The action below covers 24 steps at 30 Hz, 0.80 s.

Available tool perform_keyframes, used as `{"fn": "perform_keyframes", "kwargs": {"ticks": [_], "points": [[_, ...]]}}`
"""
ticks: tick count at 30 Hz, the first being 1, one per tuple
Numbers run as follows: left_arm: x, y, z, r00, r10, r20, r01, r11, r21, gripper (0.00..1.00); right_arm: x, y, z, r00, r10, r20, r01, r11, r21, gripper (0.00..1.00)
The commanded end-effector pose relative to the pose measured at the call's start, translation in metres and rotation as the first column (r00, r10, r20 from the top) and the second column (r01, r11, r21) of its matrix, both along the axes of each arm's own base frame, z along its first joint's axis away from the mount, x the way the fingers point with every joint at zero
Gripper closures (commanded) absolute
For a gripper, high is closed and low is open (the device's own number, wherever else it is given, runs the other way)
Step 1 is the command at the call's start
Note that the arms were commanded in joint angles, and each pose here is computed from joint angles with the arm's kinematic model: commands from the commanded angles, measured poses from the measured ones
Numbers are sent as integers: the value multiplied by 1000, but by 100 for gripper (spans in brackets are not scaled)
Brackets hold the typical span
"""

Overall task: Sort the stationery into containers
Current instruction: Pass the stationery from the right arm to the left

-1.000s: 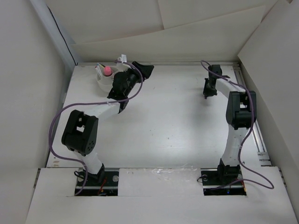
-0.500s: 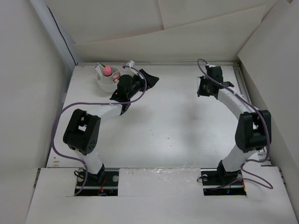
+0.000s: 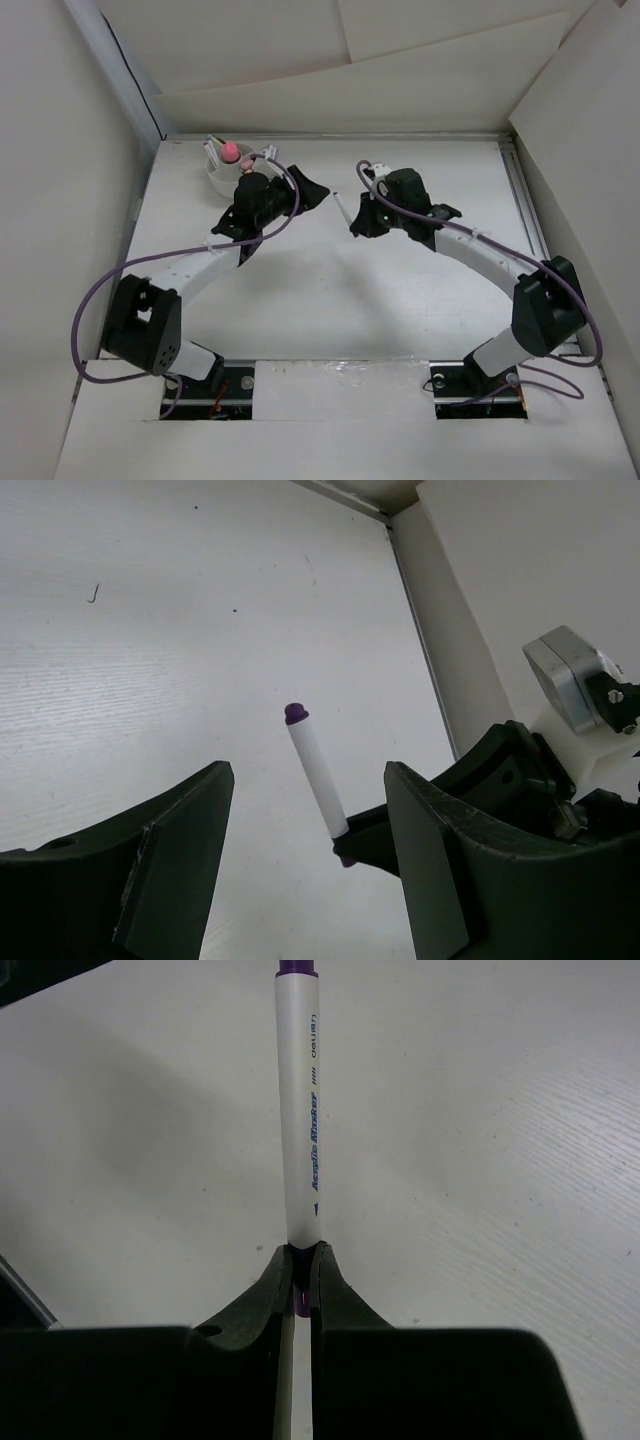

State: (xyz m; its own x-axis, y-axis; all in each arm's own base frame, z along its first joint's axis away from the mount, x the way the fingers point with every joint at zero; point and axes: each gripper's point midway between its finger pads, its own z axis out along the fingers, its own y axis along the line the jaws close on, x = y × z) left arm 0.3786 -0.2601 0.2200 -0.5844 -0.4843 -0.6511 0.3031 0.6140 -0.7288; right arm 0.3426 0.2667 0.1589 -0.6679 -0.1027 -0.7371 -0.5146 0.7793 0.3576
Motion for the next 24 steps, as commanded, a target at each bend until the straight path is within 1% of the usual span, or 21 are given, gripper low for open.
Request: {"fn": "perform_keyframes", "kwargs": {"ticks": [1,2,4,7,11,13,14,15,16,22,24], "points": [[-11,13,3,999,34,4,-34,999,33,41,2,10,48,991,9,137,-21,996,90,100],[-10,18,3,998,55,8,-56,997,47,40,-2,17,50,989,33,142,-48,994,99,100],[-12,19,-3,998,53,-21,-52,996,73,40,-10,25,51,986,55,159,-73,991,109,100],[-11,22,-5,997,73,-36,-69,994,88,40,-16,34,44,985,71,155,-87,992,96,100],[-9,23,-12,995,86,-49,-82,993,88,40,-18,39,34,987,85,136,-97,992,84,100],[-10,16,-21,996,54,-77,-48,996,81,40,-24,46,34,984,110,142,-121,990,78,100],[-9,14,-15,997,46,-60,-43,997,58,40,-22,47,34,984,110,142,-122,990,78,100],[-10,12,-22,997,38,-71,-34,998,61,40,-22,47,34,984,110,142,-122,990,78,100],[-10,10,-18,997,29,-64,-26,999,44,39,-22,47,34,984,110,142,-122,990,78,100],[-7,11,-30,996,41,-75,-37,998,54,39,-27,51,35,982,128,139,-140,987,82,100],[-5,12,-27,997,50,-64,-47,998,51,43,-27,51,35,980,132,145,-145,987,76,100]]}}
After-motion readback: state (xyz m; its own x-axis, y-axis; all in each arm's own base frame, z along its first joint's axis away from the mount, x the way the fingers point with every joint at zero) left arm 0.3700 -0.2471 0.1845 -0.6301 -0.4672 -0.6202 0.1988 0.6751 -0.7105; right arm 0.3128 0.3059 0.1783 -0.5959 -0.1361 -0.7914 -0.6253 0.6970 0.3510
